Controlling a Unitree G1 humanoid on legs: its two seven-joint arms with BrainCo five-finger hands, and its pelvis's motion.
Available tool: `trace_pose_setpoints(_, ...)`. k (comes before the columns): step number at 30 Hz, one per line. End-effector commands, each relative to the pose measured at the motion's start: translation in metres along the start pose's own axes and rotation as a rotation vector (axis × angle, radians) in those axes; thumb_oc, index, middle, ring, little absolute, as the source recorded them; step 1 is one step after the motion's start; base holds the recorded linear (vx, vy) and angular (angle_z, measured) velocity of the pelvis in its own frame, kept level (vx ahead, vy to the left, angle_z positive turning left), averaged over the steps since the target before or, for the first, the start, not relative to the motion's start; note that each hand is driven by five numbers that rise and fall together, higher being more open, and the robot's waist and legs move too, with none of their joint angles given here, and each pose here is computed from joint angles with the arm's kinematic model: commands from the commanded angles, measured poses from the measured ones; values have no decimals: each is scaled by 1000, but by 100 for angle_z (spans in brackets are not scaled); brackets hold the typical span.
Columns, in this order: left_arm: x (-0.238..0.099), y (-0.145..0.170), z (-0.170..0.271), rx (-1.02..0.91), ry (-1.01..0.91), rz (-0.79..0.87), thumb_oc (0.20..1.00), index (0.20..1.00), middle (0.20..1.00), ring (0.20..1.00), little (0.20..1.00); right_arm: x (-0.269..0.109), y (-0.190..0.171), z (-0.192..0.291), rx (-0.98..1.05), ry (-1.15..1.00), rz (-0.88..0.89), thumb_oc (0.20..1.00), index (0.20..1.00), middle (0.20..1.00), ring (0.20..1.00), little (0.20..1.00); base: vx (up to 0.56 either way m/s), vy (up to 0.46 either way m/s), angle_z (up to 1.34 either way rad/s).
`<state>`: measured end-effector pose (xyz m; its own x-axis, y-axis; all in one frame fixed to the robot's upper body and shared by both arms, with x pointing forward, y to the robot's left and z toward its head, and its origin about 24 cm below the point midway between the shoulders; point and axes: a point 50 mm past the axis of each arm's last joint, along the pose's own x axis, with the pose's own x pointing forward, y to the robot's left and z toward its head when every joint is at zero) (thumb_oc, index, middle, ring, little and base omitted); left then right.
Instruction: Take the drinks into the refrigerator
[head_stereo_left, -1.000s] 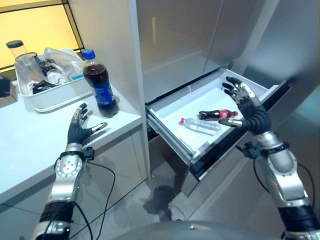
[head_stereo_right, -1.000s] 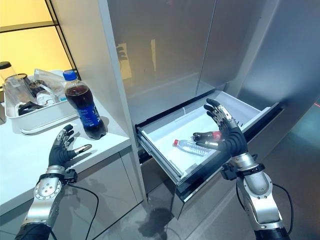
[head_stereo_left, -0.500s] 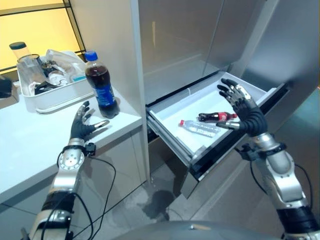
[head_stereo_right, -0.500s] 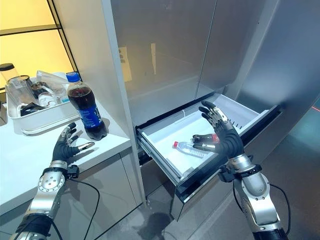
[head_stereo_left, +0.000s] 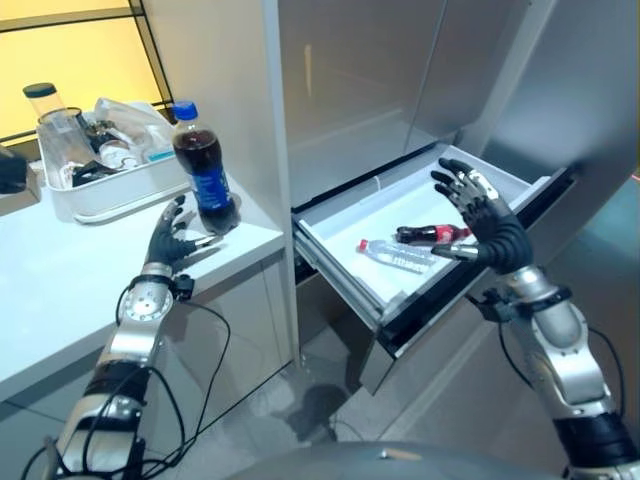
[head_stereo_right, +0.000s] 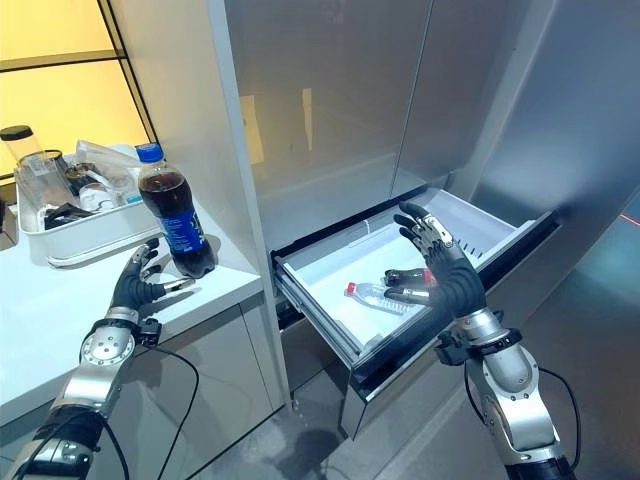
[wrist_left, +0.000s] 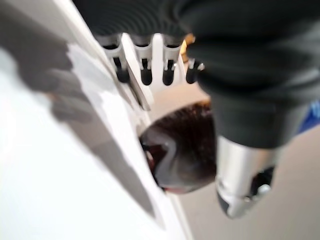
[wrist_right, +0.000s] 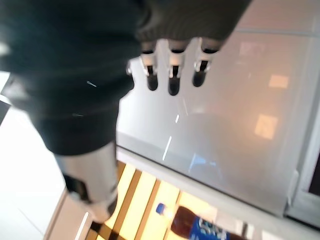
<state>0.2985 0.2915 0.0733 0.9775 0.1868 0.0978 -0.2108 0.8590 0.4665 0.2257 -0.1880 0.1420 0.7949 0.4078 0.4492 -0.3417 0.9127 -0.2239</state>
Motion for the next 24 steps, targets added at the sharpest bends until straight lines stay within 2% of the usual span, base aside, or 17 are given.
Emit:
trace_pose_setpoints(1,31,13,31,12,-86,64,1000,1000,1000,1000,1000,18,-2,35,-29,-192,29,1000,1000,1000,1000,1000,0,0,0)
trace_pose_setpoints(16,43,11,53,-40,-156,90,1000,1000,1000,1000,1000,27,2,43,-26,-239,83,1000,1000,1000,1000,1000,-11,-7,-8)
trace_pose_setpoints(24,46,-6,62,-61,-185,46,1000,1000,1000,1000,1000,22,3,40,-16,-220,93,1000,1000,1000,1000,1000,12,-14,-5)
